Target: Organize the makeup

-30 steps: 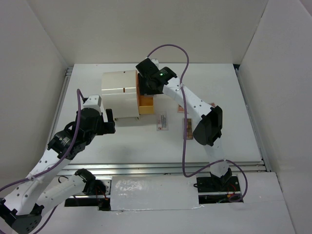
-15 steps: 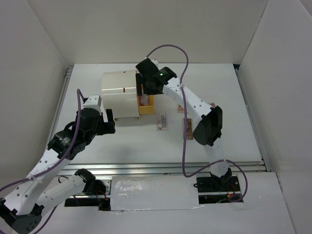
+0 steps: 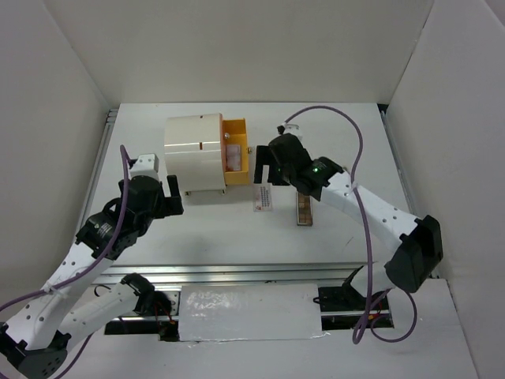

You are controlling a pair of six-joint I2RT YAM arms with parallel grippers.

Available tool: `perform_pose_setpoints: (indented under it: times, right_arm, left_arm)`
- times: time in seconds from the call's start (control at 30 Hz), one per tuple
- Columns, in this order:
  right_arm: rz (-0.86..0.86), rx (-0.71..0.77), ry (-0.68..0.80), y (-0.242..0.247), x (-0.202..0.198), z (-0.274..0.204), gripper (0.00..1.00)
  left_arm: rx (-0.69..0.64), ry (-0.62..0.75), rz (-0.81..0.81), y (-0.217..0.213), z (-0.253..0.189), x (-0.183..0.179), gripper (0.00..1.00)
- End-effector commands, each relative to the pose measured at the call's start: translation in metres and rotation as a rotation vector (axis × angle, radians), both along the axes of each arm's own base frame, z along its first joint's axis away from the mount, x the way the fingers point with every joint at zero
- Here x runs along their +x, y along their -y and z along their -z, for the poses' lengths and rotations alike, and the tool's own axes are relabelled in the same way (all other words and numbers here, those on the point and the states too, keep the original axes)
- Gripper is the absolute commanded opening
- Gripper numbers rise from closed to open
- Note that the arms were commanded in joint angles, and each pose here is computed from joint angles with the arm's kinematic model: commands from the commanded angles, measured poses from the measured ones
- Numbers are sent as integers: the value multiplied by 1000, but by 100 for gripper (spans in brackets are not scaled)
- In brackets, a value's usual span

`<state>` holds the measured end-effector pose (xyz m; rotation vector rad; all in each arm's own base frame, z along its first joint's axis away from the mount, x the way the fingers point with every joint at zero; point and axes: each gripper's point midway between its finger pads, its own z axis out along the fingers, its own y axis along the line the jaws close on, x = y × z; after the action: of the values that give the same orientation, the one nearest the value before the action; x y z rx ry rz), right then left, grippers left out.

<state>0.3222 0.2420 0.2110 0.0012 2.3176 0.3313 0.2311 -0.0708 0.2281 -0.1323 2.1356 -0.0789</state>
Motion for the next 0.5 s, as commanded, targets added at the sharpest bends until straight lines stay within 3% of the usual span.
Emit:
perform_pose_setpoints:
  times: [0.0,0.2,0.47]
  right_arm:
    - [-23,111,40,-18,6,26,100]
    - [-2,20,-51,-16,9,98,100]
    - [-5,-64,-74,-22,26,130,98]
  left_arm:
    - [-15,52,-73,-12,-13,1,99]
    - [-27,58,-49,-8,-13,0,99]
    - [-24,47,-25,-4,-11,1,99]
